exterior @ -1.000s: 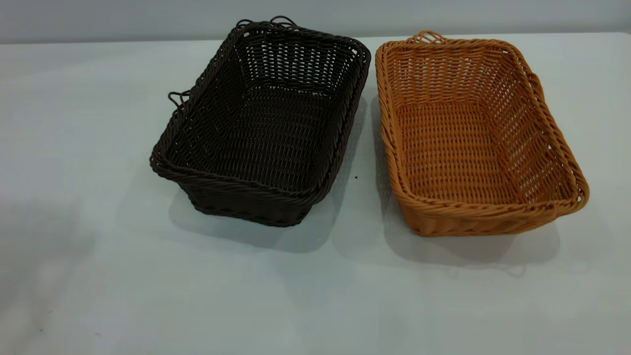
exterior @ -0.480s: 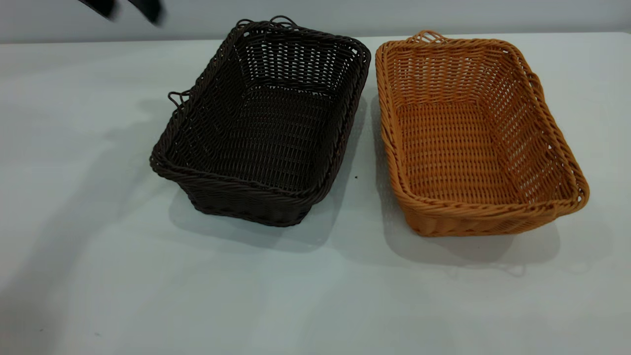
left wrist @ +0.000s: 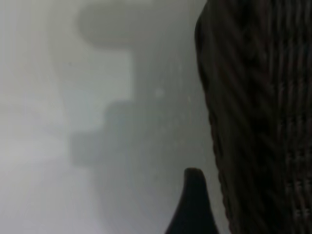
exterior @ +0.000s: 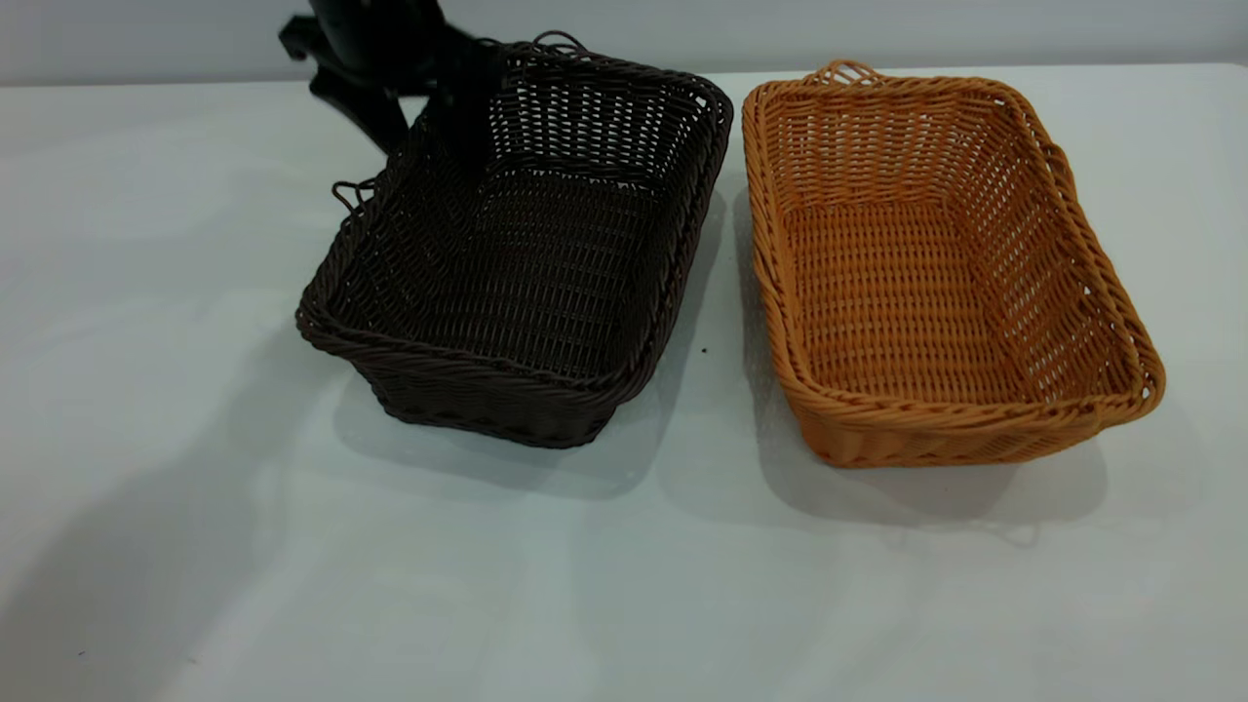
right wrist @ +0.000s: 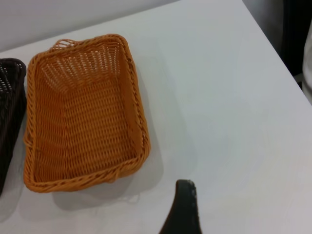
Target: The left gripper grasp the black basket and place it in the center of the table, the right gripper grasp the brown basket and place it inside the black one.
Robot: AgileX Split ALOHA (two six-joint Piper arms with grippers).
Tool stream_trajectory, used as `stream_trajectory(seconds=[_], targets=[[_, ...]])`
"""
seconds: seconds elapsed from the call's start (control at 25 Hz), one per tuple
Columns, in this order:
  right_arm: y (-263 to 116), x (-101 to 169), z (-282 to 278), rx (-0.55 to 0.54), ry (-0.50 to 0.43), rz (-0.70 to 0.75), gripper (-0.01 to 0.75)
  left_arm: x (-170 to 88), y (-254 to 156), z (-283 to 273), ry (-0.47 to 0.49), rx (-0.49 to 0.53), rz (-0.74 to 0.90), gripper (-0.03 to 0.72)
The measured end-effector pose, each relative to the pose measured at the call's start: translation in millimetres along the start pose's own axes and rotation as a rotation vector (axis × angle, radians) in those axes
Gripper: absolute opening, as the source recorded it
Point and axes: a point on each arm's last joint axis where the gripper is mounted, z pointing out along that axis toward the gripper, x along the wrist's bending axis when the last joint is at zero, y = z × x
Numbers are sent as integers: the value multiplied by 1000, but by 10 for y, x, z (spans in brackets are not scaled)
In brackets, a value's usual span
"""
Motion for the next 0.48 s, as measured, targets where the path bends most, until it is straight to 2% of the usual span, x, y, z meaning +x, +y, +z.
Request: stream_trajectory(seconds=[0.12, 0.2, 0.28, 0.4, 0.48], targets=[[52, 21, 74, 58, 3, 8, 573, 5, -43, 129, -1, 24, -1, 516], [141, 49, 174, 116, 7, 20, 573, 8, -52, 190, 0, 21, -2, 458], [266, 91, 291, 166, 19, 39, 573, 11, -47, 227, 1, 8, -3, 351], [482, 180, 522, 262, 55, 93, 573, 12, -29, 250, 1, -17, -20, 114], [604, 249, 722, 364, 84, 134, 573, 17, -3, 222, 3, -39, -12, 79]])
